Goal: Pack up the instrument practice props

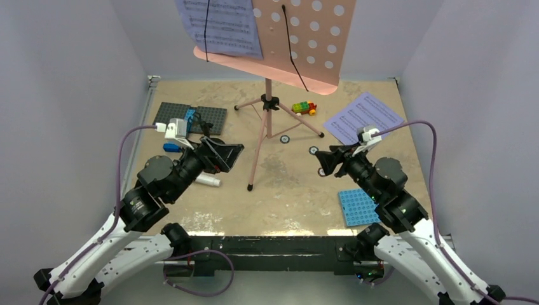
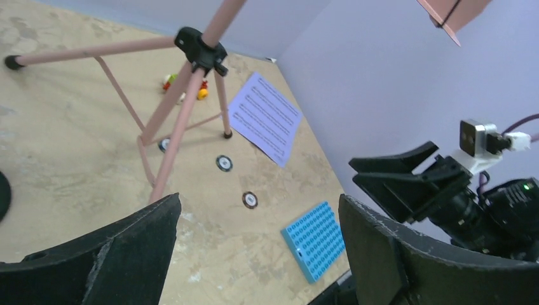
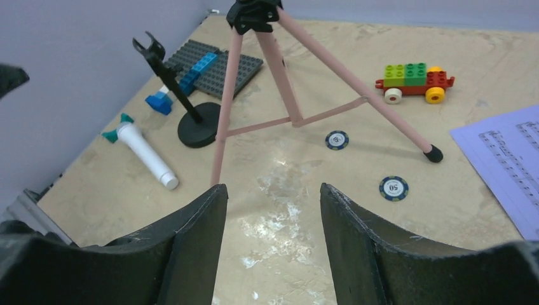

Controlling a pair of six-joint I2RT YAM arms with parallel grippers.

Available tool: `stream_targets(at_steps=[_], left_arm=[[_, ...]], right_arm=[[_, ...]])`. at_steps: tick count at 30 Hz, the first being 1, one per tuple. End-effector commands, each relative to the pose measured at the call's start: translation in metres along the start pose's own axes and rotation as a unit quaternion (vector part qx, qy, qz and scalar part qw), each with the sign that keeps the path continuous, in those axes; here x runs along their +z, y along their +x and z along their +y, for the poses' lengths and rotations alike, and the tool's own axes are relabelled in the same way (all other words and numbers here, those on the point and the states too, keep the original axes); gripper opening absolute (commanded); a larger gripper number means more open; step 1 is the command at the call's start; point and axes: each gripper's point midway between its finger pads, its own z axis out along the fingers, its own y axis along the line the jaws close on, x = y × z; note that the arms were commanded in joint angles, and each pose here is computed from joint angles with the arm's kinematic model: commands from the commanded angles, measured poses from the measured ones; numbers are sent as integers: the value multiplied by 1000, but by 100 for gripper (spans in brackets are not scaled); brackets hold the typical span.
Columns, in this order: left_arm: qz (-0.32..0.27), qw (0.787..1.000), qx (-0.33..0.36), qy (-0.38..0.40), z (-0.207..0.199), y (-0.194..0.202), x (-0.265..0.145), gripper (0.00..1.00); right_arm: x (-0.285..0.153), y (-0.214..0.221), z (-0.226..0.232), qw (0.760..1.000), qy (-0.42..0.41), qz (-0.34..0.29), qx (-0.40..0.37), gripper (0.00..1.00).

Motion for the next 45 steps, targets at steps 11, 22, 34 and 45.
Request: stream_targets(at_steps=[11, 22, 34, 45], left_arm=[[-132, 983, 124, -40, -24, -118, -22, 97], [-166, 970, 174, -38, -58, -205, -12, 98], [-129, 982, 139, 2, -23, -219, 42, 92], [-172, 971, 155, 62, -33, -225, 39, 92]], right_arm=[[-25, -62, 86, 984, -110, -80, -112, 60], [-4, -108, 107, 977, -39, -139, -160, 63], [49, -3, 114, 993, -32, -39, -107, 68], [109, 40, 77, 999, 3, 33, 0, 78]])
